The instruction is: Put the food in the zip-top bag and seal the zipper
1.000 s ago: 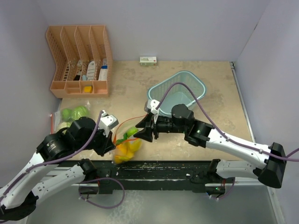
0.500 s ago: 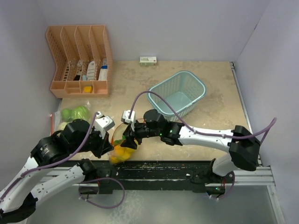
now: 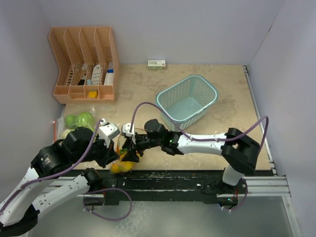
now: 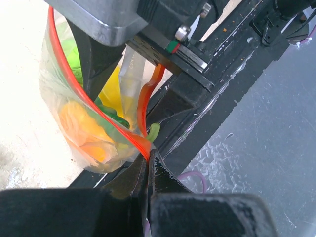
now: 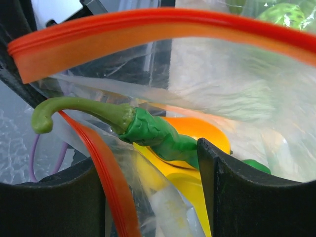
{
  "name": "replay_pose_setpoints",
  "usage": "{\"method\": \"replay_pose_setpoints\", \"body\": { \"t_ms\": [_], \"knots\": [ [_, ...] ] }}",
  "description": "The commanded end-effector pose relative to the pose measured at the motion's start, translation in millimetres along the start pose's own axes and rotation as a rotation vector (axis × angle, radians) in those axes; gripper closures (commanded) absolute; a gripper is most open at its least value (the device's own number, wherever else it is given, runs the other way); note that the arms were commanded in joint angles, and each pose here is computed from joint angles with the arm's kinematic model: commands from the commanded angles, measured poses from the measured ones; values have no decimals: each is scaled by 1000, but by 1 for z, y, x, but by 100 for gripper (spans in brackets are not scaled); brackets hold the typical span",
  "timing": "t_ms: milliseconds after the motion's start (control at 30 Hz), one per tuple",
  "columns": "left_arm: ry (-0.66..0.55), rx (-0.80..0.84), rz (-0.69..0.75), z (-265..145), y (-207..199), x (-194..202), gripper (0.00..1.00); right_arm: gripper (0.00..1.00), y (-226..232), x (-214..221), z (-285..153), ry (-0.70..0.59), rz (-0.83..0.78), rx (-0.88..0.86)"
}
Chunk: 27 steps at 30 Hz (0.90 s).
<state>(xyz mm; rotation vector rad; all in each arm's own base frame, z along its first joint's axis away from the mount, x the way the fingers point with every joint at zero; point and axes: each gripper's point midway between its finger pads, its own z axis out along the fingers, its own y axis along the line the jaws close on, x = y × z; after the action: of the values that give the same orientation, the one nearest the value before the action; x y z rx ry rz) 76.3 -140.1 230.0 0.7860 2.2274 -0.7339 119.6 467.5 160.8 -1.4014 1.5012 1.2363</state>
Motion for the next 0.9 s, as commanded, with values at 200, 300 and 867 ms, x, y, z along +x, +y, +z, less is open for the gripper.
{"method": "replay_pose_setpoints", "body": {
  "t_ms": [200, 300, 867],
  "knots": [
    [-31, 17, 12, 5, -2, -8, 100, 47, 26, -69, 9, -212, -48, -134],
    [-34, 21, 15, 6, -3, -9, 100, 55, 26, -69, 13, -216, -32, -141],
    [-44, 1, 14, -3, -1, -9, 100, 100, 30, -18, 16, -42, 32, -143]
  ]
}}
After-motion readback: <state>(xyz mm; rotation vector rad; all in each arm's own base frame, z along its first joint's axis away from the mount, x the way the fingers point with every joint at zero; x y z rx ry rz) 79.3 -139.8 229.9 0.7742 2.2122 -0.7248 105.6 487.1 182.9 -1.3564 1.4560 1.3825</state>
